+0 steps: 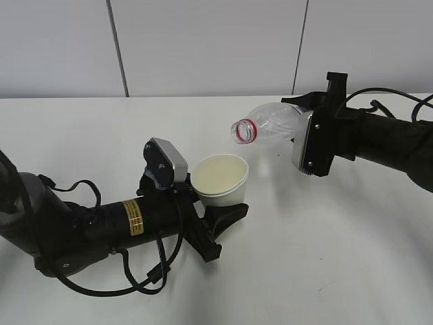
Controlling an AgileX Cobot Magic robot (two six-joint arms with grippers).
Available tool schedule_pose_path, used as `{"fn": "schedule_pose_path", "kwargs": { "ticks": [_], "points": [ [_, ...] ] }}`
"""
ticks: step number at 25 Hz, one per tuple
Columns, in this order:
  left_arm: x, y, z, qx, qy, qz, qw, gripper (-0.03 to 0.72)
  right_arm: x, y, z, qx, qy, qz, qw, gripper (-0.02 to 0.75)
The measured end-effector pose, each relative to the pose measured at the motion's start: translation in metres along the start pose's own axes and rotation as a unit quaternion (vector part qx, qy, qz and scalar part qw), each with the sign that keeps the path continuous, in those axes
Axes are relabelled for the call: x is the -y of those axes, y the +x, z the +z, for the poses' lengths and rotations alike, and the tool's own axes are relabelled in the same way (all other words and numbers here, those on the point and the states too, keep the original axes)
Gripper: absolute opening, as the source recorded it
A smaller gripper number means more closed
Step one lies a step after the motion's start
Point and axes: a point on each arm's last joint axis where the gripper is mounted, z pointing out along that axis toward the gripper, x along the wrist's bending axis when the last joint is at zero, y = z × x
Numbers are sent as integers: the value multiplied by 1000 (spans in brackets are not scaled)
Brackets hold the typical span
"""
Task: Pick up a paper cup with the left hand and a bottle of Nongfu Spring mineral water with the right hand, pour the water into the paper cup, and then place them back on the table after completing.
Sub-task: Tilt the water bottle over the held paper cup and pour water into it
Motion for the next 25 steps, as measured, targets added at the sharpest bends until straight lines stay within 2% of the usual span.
{"fn": "schedule_pose_path", "kwargs": {
  "ticks": [25],
  "points": [
    [-1,0,2,3,2,5,1000,405,-7,-2,4,18,20,-61,998,377]
  ]
}}
